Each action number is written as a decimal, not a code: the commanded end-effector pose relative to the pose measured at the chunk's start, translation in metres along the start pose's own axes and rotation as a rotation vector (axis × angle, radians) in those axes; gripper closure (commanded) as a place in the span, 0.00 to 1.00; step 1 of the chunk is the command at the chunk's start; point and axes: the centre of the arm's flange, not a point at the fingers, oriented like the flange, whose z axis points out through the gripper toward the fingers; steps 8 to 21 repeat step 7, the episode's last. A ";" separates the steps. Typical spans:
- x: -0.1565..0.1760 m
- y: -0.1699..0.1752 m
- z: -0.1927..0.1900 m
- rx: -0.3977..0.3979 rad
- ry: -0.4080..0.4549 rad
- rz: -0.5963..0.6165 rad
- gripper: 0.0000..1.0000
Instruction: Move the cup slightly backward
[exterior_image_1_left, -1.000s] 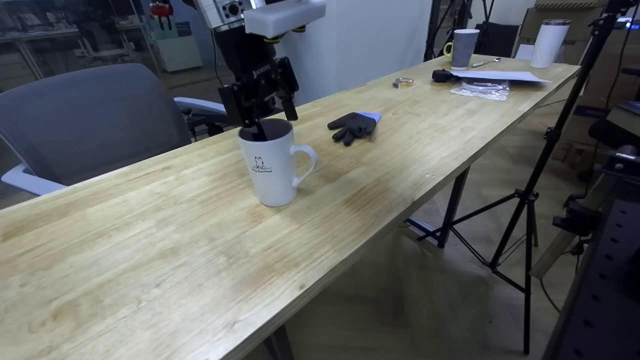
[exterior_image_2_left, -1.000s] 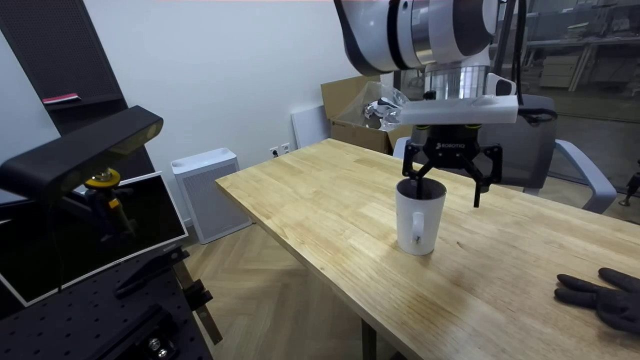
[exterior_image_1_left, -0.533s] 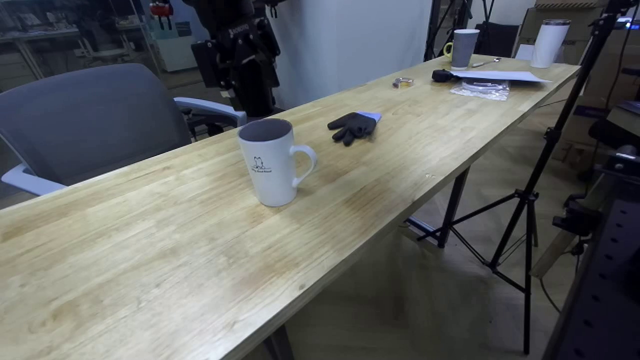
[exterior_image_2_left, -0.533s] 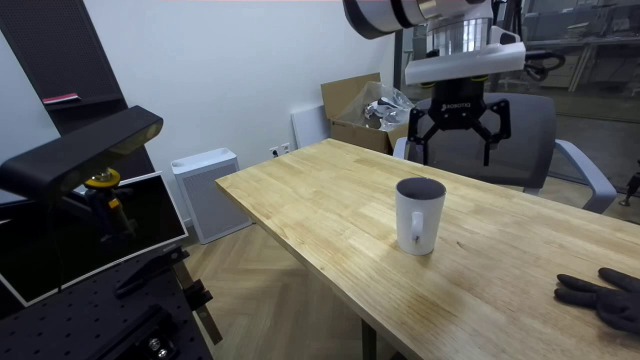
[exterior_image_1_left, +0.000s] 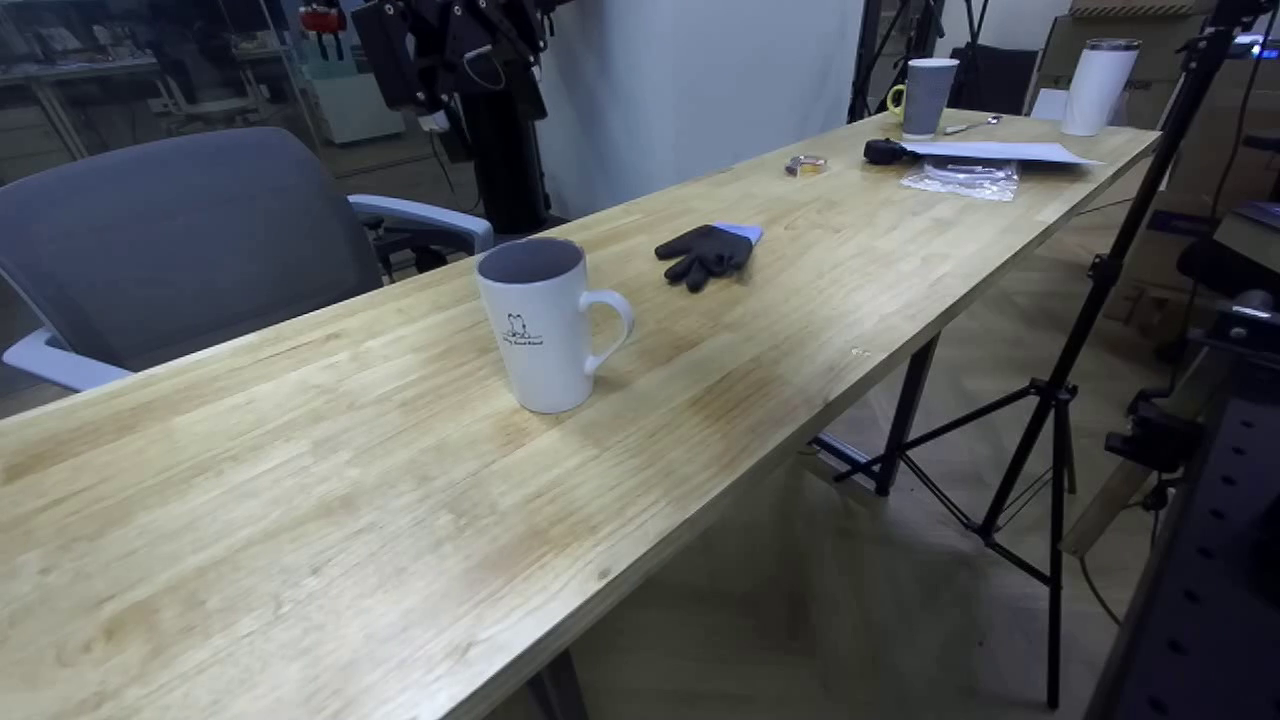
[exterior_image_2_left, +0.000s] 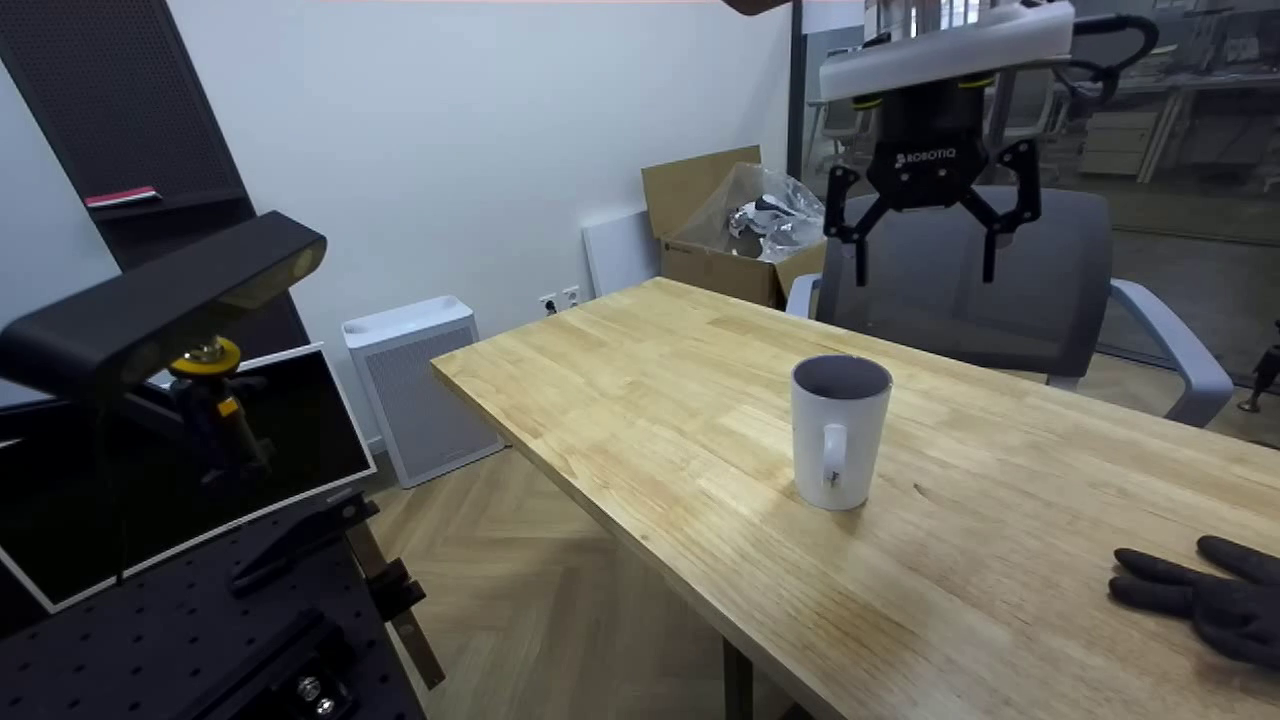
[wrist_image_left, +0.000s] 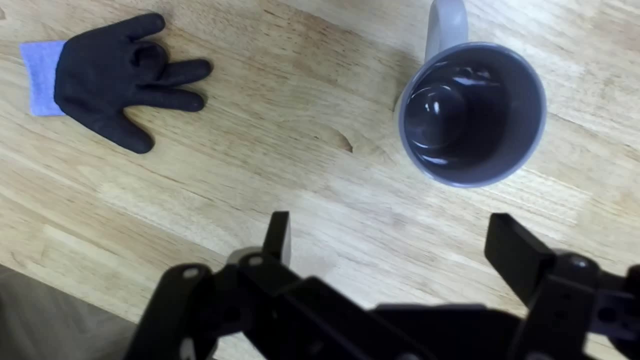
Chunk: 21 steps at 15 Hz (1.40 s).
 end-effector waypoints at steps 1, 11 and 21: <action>-0.001 0.001 0.000 0.002 -0.008 0.001 0.00; -0.002 0.001 0.000 0.004 -0.015 0.001 0.00; -0.002 0.001 0.000 0.004 -0.015 0.001 0.00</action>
